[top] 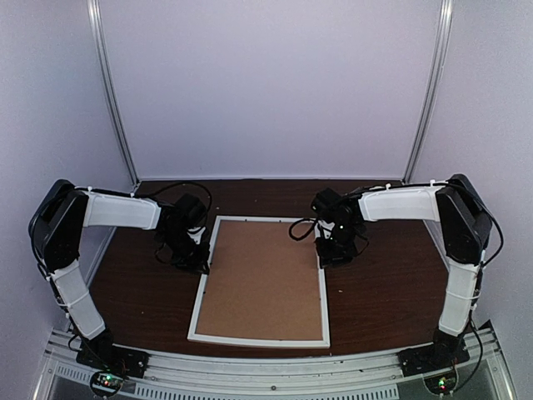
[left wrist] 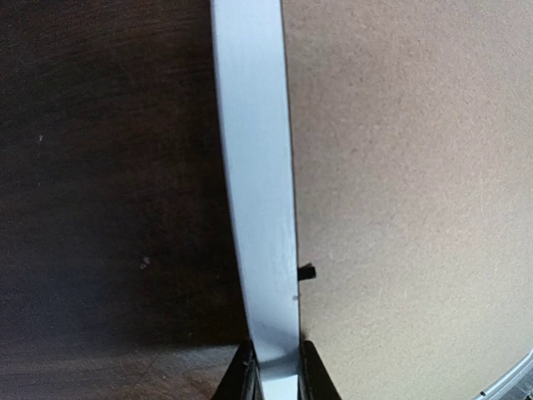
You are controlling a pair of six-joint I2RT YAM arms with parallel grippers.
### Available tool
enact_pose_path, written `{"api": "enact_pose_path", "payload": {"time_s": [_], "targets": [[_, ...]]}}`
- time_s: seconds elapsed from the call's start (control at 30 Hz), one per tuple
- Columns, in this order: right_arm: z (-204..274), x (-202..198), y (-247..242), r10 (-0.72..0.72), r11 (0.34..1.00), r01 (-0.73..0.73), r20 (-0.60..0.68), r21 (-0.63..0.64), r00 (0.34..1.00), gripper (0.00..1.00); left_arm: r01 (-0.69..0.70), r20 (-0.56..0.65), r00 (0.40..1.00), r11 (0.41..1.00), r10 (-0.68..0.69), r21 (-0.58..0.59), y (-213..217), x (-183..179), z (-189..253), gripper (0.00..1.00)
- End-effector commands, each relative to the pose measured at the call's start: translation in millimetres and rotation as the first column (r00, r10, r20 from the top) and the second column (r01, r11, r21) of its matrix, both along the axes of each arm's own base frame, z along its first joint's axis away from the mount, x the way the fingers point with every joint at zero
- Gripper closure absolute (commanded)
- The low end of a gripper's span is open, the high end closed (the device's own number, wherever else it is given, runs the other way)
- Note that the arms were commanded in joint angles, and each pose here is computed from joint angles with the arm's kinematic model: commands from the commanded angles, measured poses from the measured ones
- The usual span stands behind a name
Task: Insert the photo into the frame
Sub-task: Press the fastener onto the backboard.
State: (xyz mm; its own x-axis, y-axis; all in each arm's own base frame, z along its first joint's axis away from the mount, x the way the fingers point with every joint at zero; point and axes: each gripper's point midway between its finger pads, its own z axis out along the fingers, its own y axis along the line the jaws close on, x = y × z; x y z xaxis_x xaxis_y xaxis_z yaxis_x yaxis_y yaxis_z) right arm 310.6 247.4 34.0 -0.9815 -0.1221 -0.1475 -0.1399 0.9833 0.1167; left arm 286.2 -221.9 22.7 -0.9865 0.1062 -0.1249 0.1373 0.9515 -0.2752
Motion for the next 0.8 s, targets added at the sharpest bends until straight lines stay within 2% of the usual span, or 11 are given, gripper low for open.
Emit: {"api": "enact_pose_path", "payload": {"time_s": [0.0, 0.77], "targets": [[3, -1, -5, -0.013, 1.000, 0.013, 0.007, -0.017, 1.000, 0.61, 0.054, -0.060, 0.997, 0.999, -0.054, -0.009, -8, -19, -13, 1.00], [-15, -14, 20, 0.023, 0.999, -0.024, -0.030, -0.025, 0.999, 0.62, 0.056, -0.063, 0.996, 0.998, -0.057, -0.011, -9, -19, -15, 1.00]]}}
